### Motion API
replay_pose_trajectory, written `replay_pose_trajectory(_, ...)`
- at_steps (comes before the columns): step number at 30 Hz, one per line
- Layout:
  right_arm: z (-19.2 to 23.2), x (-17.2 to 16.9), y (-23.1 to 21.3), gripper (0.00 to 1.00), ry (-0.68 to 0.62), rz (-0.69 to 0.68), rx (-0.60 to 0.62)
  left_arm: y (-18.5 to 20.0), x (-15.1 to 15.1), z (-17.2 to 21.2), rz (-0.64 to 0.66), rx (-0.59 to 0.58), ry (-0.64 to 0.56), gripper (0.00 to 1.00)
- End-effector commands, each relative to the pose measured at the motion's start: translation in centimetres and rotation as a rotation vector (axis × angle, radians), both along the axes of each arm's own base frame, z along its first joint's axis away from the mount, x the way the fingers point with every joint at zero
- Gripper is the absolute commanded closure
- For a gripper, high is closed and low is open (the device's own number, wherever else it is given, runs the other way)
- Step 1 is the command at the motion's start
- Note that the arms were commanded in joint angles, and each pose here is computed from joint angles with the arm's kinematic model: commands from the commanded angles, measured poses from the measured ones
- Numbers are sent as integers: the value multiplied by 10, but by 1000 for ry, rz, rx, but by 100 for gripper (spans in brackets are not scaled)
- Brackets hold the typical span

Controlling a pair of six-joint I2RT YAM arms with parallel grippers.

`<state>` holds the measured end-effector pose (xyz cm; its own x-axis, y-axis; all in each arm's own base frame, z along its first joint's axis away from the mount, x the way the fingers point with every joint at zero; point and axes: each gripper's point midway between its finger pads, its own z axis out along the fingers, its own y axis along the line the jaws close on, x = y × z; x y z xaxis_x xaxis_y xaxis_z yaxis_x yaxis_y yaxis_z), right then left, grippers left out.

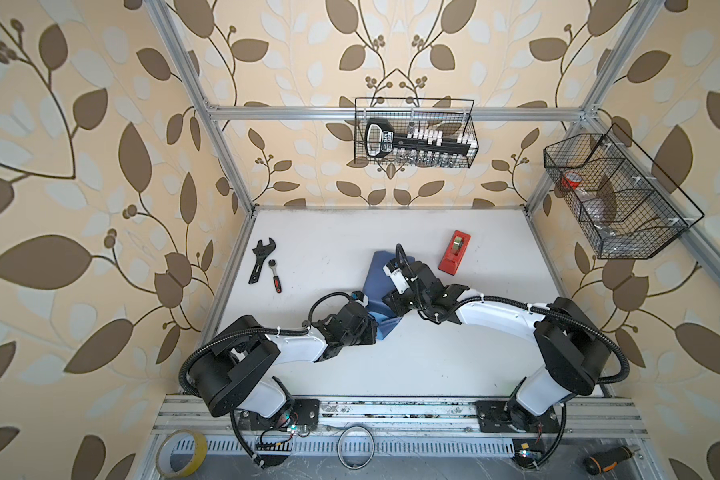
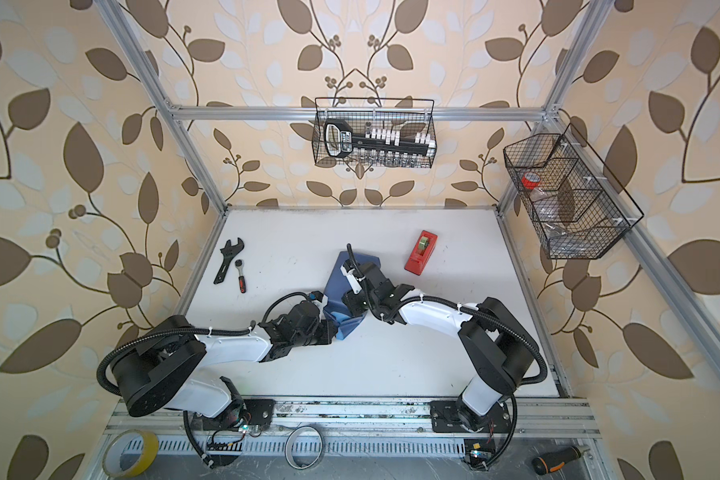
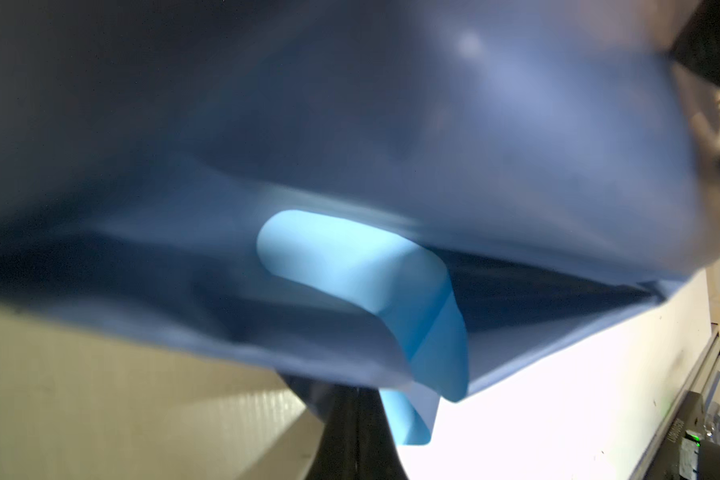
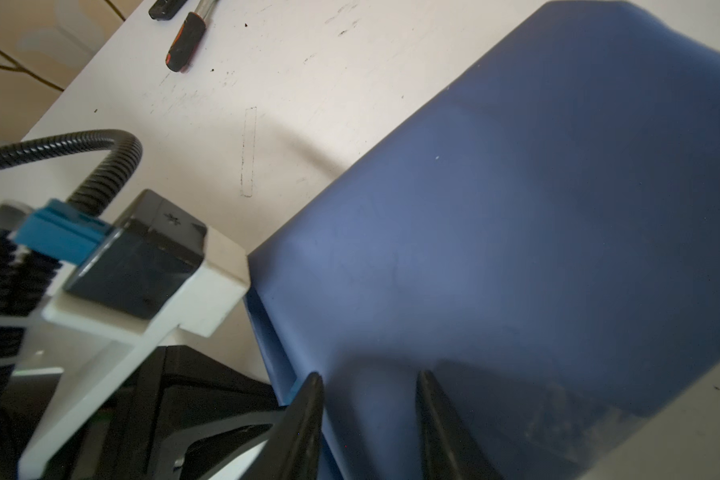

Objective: Wrap the gift box in paper

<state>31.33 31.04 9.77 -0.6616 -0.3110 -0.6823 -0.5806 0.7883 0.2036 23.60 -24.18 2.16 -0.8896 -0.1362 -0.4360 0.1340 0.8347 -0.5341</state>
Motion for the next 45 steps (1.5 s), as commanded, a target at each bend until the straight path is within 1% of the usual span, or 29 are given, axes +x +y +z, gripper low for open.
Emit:
replay_pose_trajectory(1,-13,-7,1,61,34,34,-41,6,8,2,15,37,-1,100)
replay_pose_trajectory(6,-16,-7,1,62,40,32,-40,15,20,6,61,22,4,100)
replay_pose_trajectory(8,-17,-8,1,62,42,34,-44,15,26,18,68,-10,-21,100)
replay_pose_trajectory(13,-18,-9,-1,63,42,33,-47,15,33,29,73,-26,-36,100)
replay_pose_trajectory(18,-19,-9,-1,63,44,34,-49,21,31,38,86,-21,-49,91)
replay_pose_trajectory(21,-19,-9,-1,63,44,34,-47,32,33,42,125,3,-50,89)
replay_pose_trajectory(27,-20,-9,0,63,46,35,-47,39,45,39,154,32,-19,97)
replay_pose_trajectory(30,-19,-9,1,63,44,37,-46,43,49,38,177,39,-7,97)
replay_pose_trajectory(34,-12,-7,2,63,32,43,-37,63,57,42,242,50,-2,89)
replay_pose_trajectory(36,1,-6,4,62,16,46,-21,72,63,48,272,38,0,82)
replay_pose_trajectory(38,17,-4,7,60,-6,47,5,77,67,59,289,7,-17,72)
replay_pose_trajectory(40,35,-5,10,57,-23,56,38,79,72,74,302,-16,-43,58)
replay_pose_trajectory(42,54,-9,10,54,-41,60,83,81,77,87,313,-31,-64,46)
replay_pose_trajectory(43,62,-11,7,52,-50,54,100,80,80,94,310,-48,-73,41)
replay_pose_trajectory(45,71,-16,0,47,-65,36,123,74,85,105,287,-88,-82,35)
